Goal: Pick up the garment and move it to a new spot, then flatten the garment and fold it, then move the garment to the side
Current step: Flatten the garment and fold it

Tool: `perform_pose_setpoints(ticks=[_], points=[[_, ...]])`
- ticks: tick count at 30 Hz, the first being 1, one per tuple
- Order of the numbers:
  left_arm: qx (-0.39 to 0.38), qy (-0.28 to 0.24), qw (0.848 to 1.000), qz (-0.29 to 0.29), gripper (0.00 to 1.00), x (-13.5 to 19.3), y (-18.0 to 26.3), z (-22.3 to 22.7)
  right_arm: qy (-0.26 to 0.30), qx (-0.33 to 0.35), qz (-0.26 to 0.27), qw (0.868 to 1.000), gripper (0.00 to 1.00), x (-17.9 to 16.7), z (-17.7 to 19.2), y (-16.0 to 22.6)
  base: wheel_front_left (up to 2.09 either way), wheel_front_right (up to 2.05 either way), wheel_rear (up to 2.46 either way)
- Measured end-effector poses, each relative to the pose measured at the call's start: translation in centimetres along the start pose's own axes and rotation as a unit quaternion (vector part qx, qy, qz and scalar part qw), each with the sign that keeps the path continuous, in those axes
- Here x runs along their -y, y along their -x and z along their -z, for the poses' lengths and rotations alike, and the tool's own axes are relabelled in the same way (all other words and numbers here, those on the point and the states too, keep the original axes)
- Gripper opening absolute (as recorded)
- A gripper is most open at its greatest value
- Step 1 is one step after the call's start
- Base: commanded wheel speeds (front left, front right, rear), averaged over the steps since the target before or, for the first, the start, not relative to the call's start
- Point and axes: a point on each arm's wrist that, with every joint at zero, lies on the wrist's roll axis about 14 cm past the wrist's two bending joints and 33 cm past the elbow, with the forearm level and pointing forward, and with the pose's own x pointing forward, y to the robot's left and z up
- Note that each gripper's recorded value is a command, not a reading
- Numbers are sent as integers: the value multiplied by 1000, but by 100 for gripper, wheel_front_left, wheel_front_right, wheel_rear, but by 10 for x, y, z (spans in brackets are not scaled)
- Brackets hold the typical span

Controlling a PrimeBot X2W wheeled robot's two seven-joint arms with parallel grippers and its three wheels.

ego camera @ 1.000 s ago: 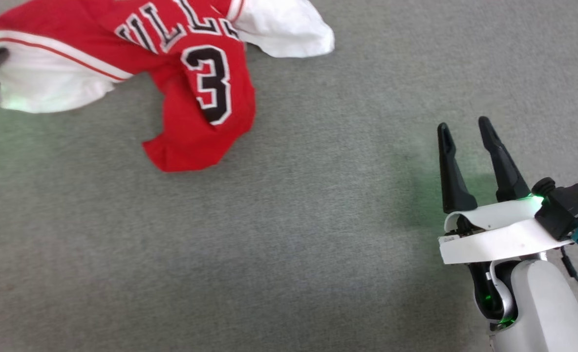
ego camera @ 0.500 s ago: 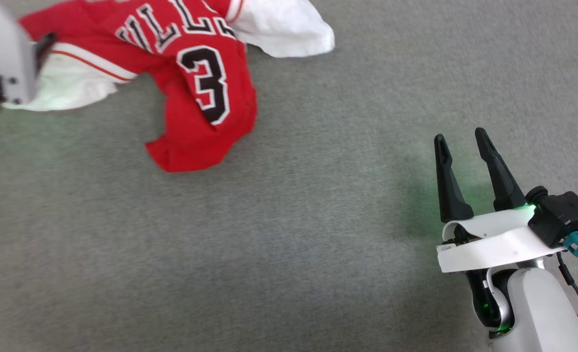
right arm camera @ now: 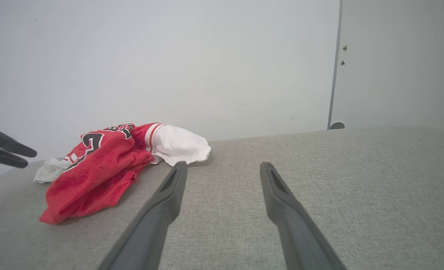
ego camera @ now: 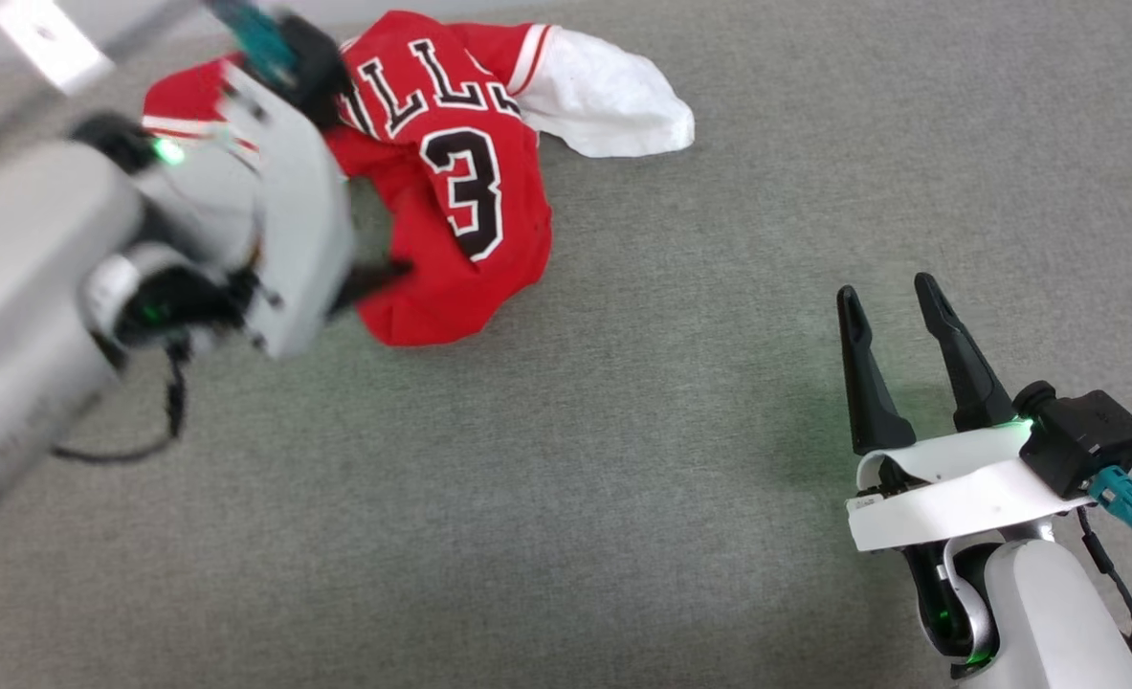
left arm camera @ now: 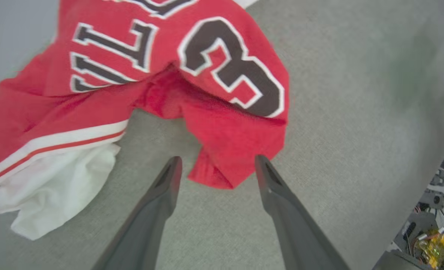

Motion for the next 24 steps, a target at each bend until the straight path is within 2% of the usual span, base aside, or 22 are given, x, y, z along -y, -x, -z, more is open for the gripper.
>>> perform_pose_setpoints(ticks=[3,7,15,16,17,18,22,24], points=[[-19,-19,999,33,100,22,-13,8,-3,0,6,1000,100,4,0,1,0,0,0],[-28,-31,998,50,100,34,-34,11,-5,-4,16,1000,100,11,3,3,0,0,0],[-37,-9,999,36,100,18,-76,21,-1,-7,43,999,100,31,4,8,0,0,0],[-42,-6,999,34,52,16,-80,23,0,-8,47,999,100,33,5,9,0,0,0],[-46,-5,998,36,31,16,-83,25,0,-9,50,999,100,35,5,10,0,0,0],[-51,-2,998,36,0,15,-86,28,-2,-9,53,999,100,37,5,10,0,0,0],[-58,10,997,50,0,21,-84,30,0,-8,60,998,100,41,4,11,0,0,0],[-61,0,996,61,0,28,-78,29,0,-6,59,998,100,41,3,11,0,0,0]])
